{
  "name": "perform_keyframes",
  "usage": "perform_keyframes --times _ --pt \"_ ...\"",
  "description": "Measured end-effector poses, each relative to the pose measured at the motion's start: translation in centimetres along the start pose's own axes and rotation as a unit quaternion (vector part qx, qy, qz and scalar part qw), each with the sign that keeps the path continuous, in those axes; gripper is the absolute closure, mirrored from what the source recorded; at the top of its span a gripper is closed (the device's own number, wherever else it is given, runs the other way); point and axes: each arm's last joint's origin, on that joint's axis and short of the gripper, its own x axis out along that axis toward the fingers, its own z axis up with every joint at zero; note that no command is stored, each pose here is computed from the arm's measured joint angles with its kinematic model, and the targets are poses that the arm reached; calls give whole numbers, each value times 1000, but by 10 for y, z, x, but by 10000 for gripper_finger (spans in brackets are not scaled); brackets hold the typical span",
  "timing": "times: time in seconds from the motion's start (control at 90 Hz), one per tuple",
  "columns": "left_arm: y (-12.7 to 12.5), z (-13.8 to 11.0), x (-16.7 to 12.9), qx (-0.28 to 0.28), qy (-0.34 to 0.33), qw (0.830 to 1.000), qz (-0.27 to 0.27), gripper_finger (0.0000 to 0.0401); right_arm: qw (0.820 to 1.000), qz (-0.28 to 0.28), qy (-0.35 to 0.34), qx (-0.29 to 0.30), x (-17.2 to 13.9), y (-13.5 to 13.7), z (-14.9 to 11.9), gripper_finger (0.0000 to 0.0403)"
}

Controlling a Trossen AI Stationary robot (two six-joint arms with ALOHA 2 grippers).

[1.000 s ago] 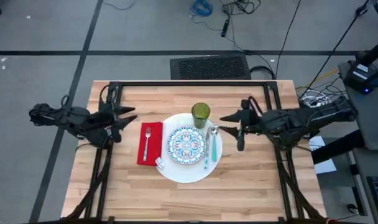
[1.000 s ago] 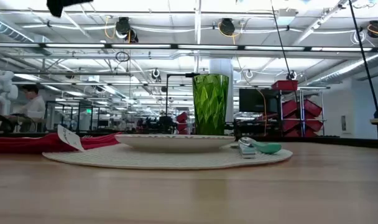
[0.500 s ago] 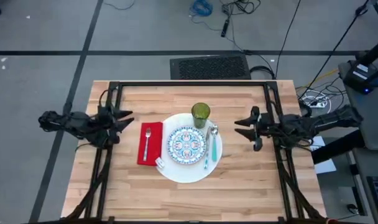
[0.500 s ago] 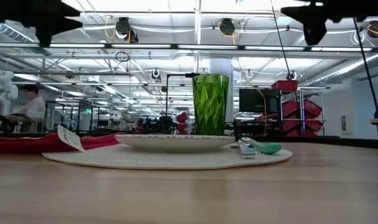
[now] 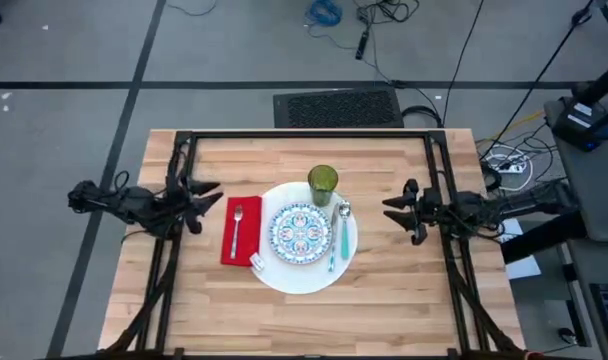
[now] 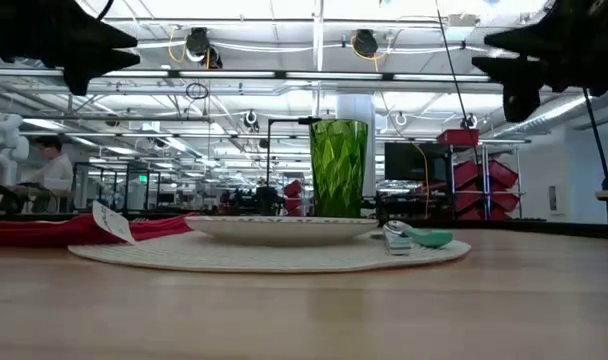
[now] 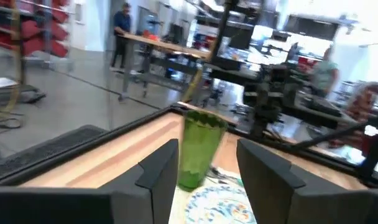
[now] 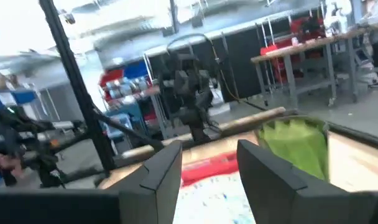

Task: Set table place
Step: Return to Home Position

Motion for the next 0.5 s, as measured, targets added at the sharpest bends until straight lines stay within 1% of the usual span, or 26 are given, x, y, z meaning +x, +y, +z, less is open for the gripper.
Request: perform_keyframes --times 0.078,0.189,0.356,0.5 --pt "1 0 -1 1 -1 1000 13 252 1000 13 -4 -2 -2 -1 2 261" --pt "1 -3 -1 8 13 1000 8 252 999 36 0 -5 -5 -1 3 261" --pt "2 -7 -1 11 29 1000 4 252 999 29 21 -10 -10 -3 -1 261" --pt "2 -9 -1 19 38 999 6 252 999 33 8 -34 -14 -3 2 261"
